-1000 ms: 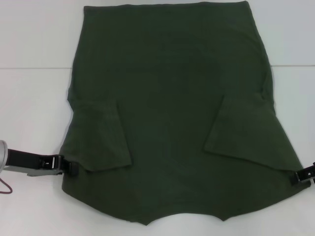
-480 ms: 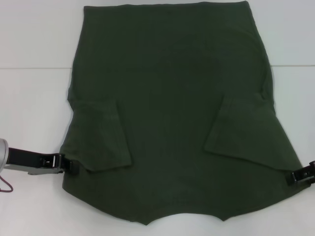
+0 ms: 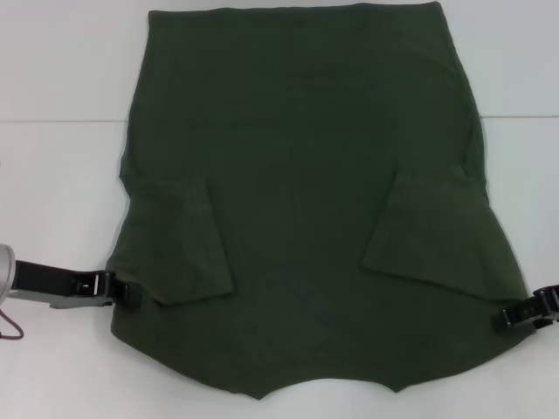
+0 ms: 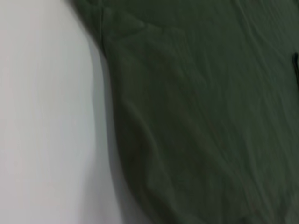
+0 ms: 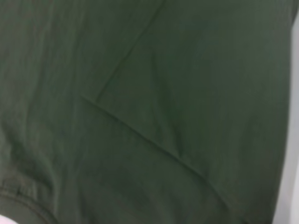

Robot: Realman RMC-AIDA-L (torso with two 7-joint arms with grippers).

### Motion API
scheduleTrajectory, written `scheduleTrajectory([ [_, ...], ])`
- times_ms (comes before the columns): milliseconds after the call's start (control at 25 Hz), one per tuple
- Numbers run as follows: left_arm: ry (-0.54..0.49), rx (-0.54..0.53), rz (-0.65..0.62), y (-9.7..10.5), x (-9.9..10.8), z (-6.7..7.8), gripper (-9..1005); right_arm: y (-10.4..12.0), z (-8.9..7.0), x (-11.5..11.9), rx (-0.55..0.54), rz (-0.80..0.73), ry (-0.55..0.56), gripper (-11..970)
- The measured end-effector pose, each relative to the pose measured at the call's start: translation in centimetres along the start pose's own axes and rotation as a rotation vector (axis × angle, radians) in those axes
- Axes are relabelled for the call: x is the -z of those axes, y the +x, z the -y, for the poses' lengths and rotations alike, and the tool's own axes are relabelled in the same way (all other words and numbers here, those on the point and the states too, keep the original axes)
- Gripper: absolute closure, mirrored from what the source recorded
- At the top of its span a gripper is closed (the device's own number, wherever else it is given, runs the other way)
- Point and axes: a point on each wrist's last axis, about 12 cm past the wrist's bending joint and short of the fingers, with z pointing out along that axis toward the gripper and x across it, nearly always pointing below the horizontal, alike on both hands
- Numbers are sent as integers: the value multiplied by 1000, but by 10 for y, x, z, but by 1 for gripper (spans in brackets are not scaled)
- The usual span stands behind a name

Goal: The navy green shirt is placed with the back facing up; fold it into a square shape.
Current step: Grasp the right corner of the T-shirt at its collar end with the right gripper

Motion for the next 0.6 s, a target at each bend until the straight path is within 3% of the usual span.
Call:
scheduleTrajectory([
  [400, 7, -1, 5, -1, 0, 1, 956, -8, -17, -6, 37, -9, -63, 183],
  [600, 10, -5, 7, -1, 0, 1, 956, -10, -18, -7, 39, -2, -60, 188],
])
